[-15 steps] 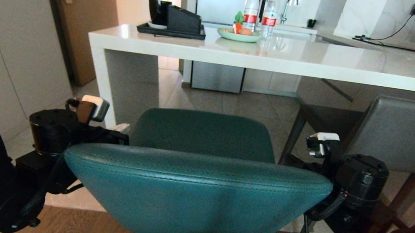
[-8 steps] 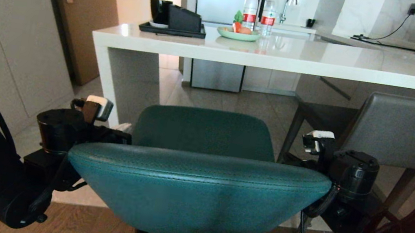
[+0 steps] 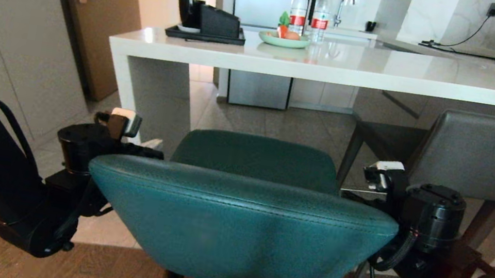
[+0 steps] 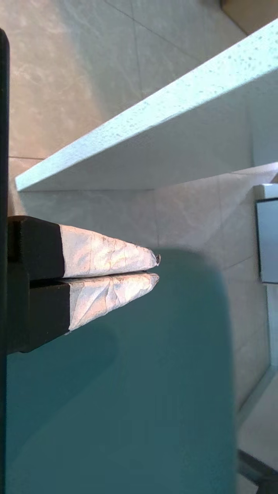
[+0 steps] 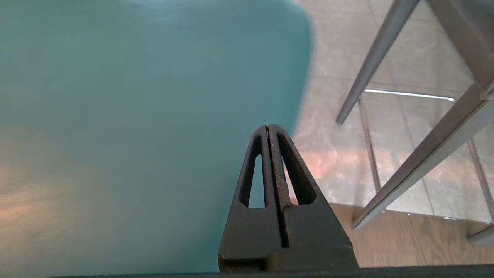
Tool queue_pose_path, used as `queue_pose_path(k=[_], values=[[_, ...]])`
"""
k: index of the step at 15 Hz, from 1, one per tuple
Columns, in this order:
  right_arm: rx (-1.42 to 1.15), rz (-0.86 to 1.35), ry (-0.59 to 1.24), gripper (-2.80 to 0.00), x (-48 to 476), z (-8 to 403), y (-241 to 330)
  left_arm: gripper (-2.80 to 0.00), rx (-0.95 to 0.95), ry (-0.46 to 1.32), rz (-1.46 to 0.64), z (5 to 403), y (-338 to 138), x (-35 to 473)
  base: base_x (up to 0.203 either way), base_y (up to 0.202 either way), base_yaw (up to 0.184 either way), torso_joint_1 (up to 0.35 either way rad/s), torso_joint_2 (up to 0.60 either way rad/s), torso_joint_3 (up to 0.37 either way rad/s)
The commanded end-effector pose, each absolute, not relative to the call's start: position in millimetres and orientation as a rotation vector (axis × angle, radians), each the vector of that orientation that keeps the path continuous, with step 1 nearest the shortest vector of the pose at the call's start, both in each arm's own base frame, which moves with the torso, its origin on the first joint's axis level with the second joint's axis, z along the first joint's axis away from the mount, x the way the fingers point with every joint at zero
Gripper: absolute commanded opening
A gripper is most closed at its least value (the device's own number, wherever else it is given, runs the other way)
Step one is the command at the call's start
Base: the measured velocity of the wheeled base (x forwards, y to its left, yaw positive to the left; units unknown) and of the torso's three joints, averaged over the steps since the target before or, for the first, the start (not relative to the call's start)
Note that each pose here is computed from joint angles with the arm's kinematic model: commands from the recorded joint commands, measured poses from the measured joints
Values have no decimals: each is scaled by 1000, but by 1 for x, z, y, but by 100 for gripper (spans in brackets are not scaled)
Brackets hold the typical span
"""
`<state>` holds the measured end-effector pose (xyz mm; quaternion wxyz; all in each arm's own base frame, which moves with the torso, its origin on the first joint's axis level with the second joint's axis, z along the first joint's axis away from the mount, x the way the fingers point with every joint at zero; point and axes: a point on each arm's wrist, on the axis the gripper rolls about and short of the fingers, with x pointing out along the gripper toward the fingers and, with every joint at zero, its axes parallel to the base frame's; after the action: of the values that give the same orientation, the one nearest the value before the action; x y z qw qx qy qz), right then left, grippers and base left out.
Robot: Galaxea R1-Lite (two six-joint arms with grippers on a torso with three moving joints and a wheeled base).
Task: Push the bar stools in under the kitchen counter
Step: Pull the blue chair out from under the dining table
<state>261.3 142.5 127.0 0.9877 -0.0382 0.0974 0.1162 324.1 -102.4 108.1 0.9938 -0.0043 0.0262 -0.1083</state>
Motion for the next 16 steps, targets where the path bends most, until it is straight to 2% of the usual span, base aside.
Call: queue_pose_path(k=[1, 6, 16], values=[[-58, 240, 152, -280, 254, 140, 141, -280, -8, 58, -217, 104, -104, 327, 0, 0, 0, 0, 0, 0], [-72, 294, 175, -280, 235, 139, 148, -280, -3, 76, -220, 102, -102, 320, 0, 0, 0, 0, 0, 0], [-75, 238, 236, -280, 270, 114, 151, -280, 20, 182, -251, 103, -88, 247, 0, 0, 0, 0, 0, 0]])
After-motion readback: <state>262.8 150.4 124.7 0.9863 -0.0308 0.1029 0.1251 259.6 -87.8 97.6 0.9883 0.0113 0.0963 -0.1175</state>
